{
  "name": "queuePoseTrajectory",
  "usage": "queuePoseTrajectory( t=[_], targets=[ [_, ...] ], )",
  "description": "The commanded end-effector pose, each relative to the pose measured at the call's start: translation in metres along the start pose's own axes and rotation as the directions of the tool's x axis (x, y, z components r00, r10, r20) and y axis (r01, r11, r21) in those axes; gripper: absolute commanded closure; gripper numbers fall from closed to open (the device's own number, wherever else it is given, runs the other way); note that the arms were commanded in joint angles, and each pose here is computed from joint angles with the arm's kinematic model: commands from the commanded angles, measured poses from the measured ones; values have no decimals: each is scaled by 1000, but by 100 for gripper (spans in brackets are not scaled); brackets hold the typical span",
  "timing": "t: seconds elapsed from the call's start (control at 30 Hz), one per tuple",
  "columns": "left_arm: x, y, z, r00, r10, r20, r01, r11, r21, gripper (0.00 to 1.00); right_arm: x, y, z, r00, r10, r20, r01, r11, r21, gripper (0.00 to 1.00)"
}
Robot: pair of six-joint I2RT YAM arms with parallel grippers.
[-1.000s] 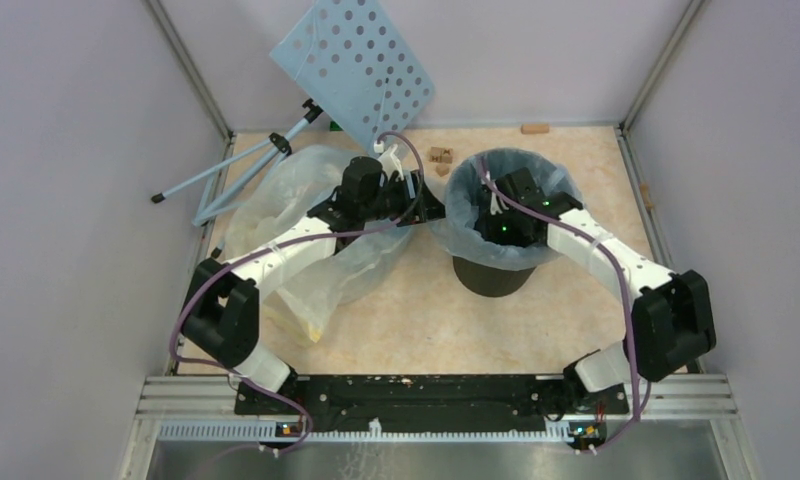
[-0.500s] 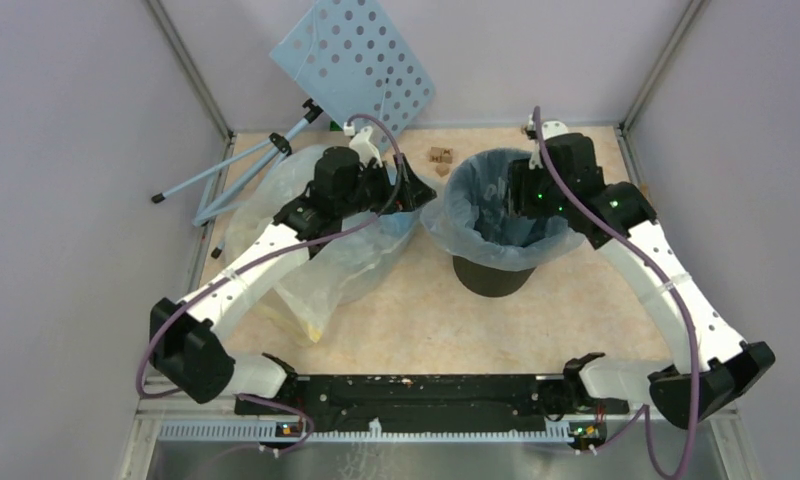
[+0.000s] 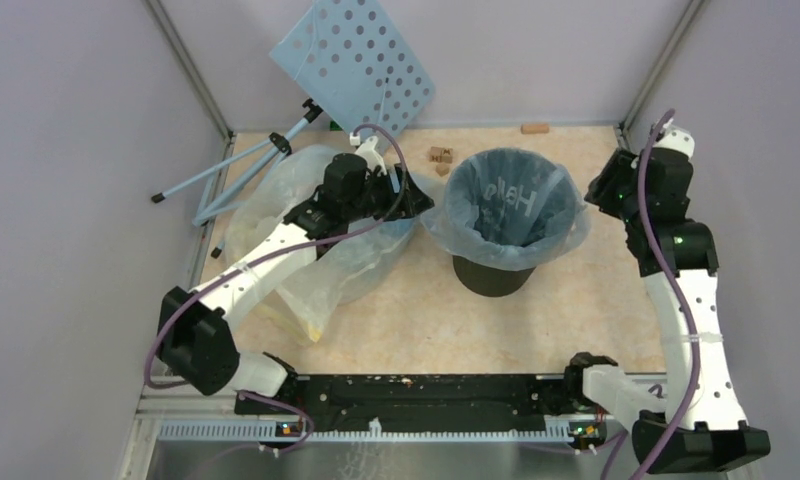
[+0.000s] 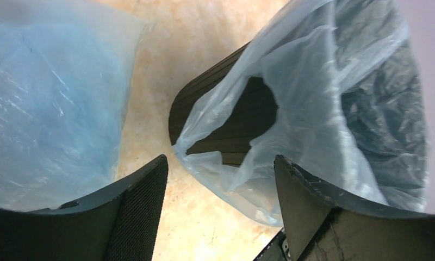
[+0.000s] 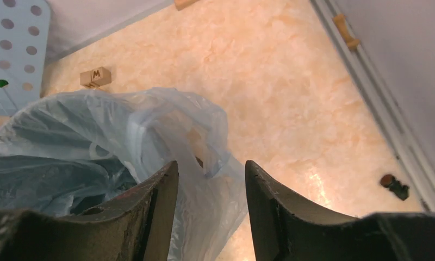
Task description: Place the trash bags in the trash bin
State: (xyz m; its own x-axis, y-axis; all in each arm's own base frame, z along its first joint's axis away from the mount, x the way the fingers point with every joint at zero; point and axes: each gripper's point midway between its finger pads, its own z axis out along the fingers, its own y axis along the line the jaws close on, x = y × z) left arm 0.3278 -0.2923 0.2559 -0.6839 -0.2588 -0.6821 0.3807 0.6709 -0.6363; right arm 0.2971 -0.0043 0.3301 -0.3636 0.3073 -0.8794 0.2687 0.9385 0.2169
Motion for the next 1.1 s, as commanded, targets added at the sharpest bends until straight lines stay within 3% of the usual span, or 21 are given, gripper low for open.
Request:
queuePoseTrajectory(
  t=[0.0, 0.1, 0.4, 0.63, 0.77, 0.83, 0.93, 1.07],
  targets=[
    [0, 6, 14, 1000, -10, 19, 9, 1000, 13, 25, 14, -8, 16, 988, 154, 2, -154, 988, -32, 53],
    [8, 11, 24, 1000, -30, -7, 30, 999, 24, 27, 35, -24, 30, 971, 238, -36, -239, 971, -29, 55],
    [21, 23, 44, 995, -70, -65, 71, 997, 23, 37, 68, -18, 59, 941, 301, -155, -318, 942, -105, 57],
    [30, 29, 54, 992, -84, -98, 87, 996, 28, 48, 60, -21, 62, 941, 313, -131, -327, 940, -102, 59],
    [32, 32, 57, 991, -78, -104, 81, 996, 23, 53, 54, -19, 64, 947, 299, -117, -313, 942, -125, 46],
    [33, 33, 58, 991, -77, -108, 80, 997, 23, 57, 57, -16, 69, 942, 307, -138, -325, 936, -134, 43],
    [35, 34, 61, 990, -75, -117, 79, 997, 25, 64, 63, -16, 76, 928, 341, -151, -360, 924, -127, 52],
    [42, 39, 67, 986, -86, -144, 90, 996, 21, 74, 67, -20, 86, 912, 386, -139, -401, 910, -104, 84]
  ],
)
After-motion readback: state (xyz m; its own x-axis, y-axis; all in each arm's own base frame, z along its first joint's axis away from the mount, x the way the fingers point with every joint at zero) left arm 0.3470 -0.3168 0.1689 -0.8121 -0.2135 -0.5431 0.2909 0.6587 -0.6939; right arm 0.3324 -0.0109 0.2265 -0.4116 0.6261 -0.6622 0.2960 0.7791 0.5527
